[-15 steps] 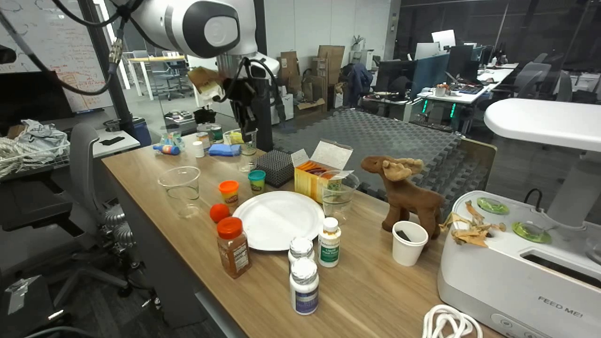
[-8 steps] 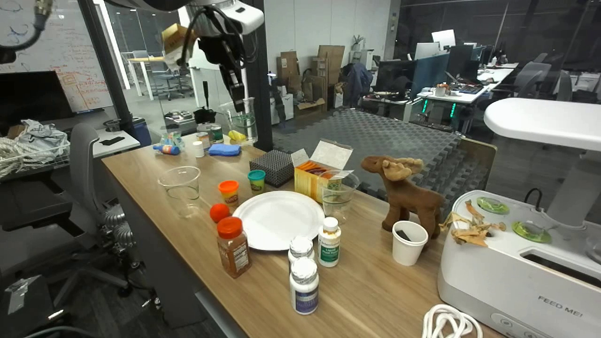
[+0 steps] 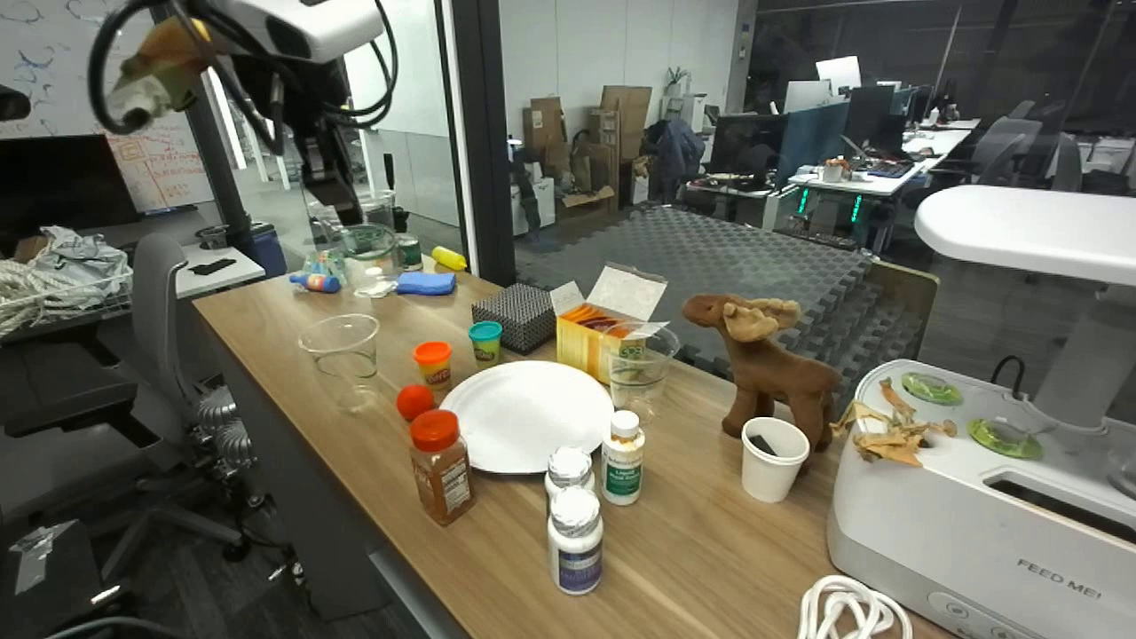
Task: Pick up all the objects surrounding the white plate and arrange them on the plate
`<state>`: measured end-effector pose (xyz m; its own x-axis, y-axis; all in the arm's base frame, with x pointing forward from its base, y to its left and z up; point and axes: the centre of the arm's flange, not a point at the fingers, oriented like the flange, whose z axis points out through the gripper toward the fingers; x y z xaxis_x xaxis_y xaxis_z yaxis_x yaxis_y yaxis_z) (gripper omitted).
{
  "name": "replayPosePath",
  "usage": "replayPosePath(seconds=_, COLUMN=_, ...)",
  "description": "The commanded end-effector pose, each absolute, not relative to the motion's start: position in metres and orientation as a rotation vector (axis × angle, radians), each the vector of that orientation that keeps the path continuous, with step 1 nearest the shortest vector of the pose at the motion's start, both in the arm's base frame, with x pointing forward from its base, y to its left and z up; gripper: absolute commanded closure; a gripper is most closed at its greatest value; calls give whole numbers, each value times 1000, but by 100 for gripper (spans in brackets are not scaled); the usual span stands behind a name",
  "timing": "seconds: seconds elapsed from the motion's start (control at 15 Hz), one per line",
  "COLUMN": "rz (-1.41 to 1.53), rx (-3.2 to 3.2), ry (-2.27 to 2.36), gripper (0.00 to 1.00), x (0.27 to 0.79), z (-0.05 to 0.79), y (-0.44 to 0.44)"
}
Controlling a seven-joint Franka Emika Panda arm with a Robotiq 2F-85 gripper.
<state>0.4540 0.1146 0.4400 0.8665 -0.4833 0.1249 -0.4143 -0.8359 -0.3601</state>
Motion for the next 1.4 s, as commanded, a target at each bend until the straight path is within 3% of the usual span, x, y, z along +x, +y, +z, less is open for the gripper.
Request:
replayPosePath(seconds=0.0, rz=-239, rx=-2622, ry=600, gripper=92, x=411, z=438, y=117)
replayPosePath(seconds=0.67, rz=-164, rx=-2615, ry=559, gripper=92, x=403, z=395, y=124)
replayPosePath(seconds=1.33, rz=-209, rx=-2617, ry=516, gripper=94, x=431, z=381, y=93)
